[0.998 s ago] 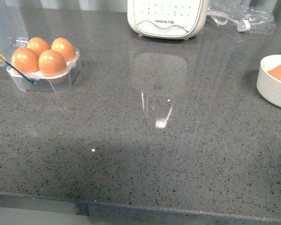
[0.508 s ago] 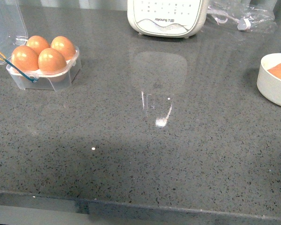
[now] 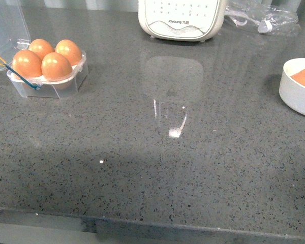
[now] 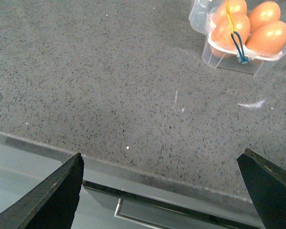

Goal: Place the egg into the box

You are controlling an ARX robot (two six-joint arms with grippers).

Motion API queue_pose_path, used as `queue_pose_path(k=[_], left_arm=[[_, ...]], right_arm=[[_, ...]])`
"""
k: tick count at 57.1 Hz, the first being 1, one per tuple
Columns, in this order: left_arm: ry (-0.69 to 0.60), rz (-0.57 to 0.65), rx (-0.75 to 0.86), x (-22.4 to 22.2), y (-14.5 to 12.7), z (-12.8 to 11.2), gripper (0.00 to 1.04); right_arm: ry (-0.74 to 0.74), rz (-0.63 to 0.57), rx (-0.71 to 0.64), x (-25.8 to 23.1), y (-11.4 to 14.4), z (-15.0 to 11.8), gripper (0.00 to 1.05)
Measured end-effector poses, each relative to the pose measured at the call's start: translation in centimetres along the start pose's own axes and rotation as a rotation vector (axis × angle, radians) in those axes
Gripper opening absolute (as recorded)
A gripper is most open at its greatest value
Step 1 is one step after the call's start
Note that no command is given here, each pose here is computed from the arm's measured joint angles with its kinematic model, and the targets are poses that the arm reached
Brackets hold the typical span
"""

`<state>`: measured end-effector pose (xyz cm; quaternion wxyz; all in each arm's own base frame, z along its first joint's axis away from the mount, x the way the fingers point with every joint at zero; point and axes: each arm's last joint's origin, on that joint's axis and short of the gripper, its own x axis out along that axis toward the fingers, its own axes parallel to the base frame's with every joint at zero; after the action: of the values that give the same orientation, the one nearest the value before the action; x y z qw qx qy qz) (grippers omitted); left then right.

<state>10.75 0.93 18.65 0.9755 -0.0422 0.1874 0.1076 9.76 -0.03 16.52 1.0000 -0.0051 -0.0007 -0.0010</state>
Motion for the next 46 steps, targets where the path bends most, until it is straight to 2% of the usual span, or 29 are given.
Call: queue_pose_path(k=[10,25,34,46], left_arm=[[-0.066,-0.021,-0.006,1.7,0.3,1.8,0.98],[-0.266,0.037,0.063,7.4,2.5,9.5,0.98],[-0.274,0.08,0.115,11.4,4.0,12.8,0.98],[-0.207,0.057,0.173,16.8,4.3,14.8,0.98]], right_arm=[[0.0,0.0,0.0,0.0,0.0,0.0,0.97],[0.0,0.0,0.0,0.0,0.0,0.0,0.97],[0.0,0.0,0.0,0.0,0.0,0.0,0.97],[0.0,0.0,0.0,0.0,0.0,0.0,0.97]])
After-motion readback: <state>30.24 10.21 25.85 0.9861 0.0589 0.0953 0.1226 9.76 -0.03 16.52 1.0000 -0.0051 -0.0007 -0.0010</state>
